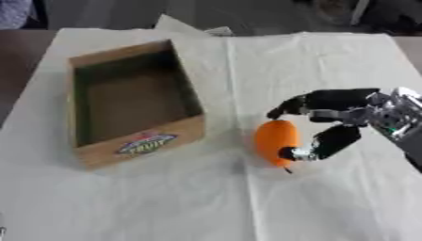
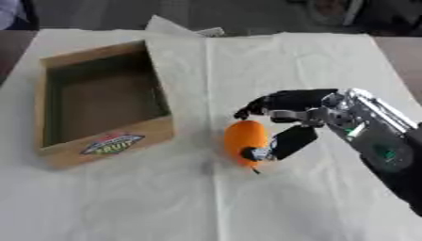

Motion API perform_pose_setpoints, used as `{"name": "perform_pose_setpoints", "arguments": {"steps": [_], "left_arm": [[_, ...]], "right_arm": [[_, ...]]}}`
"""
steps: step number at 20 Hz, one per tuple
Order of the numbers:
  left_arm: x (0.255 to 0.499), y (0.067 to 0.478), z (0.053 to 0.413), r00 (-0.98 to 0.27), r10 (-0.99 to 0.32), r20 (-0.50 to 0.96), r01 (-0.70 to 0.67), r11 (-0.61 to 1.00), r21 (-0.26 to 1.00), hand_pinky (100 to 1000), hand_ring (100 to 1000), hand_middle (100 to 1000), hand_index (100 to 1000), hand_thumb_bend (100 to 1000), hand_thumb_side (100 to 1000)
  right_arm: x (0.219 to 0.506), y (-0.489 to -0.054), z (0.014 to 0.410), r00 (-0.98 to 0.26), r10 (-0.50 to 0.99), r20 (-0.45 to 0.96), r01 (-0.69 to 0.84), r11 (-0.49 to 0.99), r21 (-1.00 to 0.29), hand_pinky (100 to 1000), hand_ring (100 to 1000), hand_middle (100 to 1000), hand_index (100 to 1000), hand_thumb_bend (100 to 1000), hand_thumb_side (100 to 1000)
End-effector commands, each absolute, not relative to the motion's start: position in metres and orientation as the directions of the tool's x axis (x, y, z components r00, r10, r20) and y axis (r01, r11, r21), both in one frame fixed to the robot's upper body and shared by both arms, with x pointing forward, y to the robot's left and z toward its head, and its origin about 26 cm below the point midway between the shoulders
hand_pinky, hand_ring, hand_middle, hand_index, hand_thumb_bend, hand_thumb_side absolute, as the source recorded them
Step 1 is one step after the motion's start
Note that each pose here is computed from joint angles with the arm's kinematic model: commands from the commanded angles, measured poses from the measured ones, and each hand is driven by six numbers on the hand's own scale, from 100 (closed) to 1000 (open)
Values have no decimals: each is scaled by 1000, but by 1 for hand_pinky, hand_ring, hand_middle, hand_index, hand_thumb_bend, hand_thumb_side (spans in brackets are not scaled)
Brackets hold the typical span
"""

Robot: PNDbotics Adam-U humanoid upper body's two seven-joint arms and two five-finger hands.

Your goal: Pick up objects on the table and place them in the box.

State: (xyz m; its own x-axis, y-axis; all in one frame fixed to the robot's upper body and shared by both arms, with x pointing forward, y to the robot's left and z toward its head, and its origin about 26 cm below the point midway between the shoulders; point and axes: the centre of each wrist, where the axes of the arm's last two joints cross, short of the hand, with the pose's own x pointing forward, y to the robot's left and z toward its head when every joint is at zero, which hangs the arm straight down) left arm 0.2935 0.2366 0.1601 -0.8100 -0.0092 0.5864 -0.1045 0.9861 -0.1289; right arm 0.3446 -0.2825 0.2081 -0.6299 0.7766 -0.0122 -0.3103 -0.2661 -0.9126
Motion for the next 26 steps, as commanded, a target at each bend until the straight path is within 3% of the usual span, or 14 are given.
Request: {"name": "perform_pose_setpoints", "arguments": {"steps": [1,8,10,13,16,17,18,21,23,24,26], "left_arm": [[292,236,166,-822,-16,569,-99,988,-115,404,510,634,671,100,985],[292,234,166,-823,-16,567,-96,989,-111,401,509,634,670,100,986],[292,234,166,-823,-16,568,-95,989,-111,401,509,634,669,100,986],[292,233,166,-824,-13,567,-92,990,-110,401,509,634,669,100,986],[292,233,166,-824,-11,567,-89,990,-111,400,509,634,669,100,987],[292,233,166,-824,-11,567,-89,990,-111,400,509,634,669,100,987],[292,233,166,-824,-10,567,-88,990,-110,400,509,634,668,100,987],[292,232,166,-823,-8,567,-86,990,-110,400,509,634,668,100,983],[292,232,167,-823,-7,568,-84,991,-109,400,509,635,668,100,988],[292,232,167,-823,-7,568,-83,991,-108,400,509,635,668,100,988],[292,232,167,-822,-7,569,-83,991,-108,400,509,635,668,100,988]], "right_arm": [[347,-286,212,-624,779,-67,-279,-303,-911,981,972,860,1000,356,842],[350,-284,204,-639,763,-92,-286,-348,-893,964,953,791,1000,332,826],[350,-283,204,-641,762,-91,-283,-344,-895,948,936,740,944,294,794],[350,-282,207,-633,768,-98,-259,-329,-908,916,903,628,843,211,702],[351,-281,209,-619,778,-106,-227,-307,-924,894,880,560,792,100,528],[351,-281,209,-614,782,-109,-218,-301,-929,894,880,560,792,100,528],[352,-281,209,-609,785,-113,-209,-296,-932,885,872,533,770,100,459],[353,-281,207,-598,793,-116,-196,-284,-938,873,856,481,721,100,373],[353,-280,206,-595,795,-114,-187,-276,-943,866,849,468,698,100,262],[353,-279,207,-597,794,-113,-180,-270,-946,859,843,459,684,100,157],[352,-278,209,-601,791,-110,-166,-259,-952,851,835,453,669,100,155]]}}
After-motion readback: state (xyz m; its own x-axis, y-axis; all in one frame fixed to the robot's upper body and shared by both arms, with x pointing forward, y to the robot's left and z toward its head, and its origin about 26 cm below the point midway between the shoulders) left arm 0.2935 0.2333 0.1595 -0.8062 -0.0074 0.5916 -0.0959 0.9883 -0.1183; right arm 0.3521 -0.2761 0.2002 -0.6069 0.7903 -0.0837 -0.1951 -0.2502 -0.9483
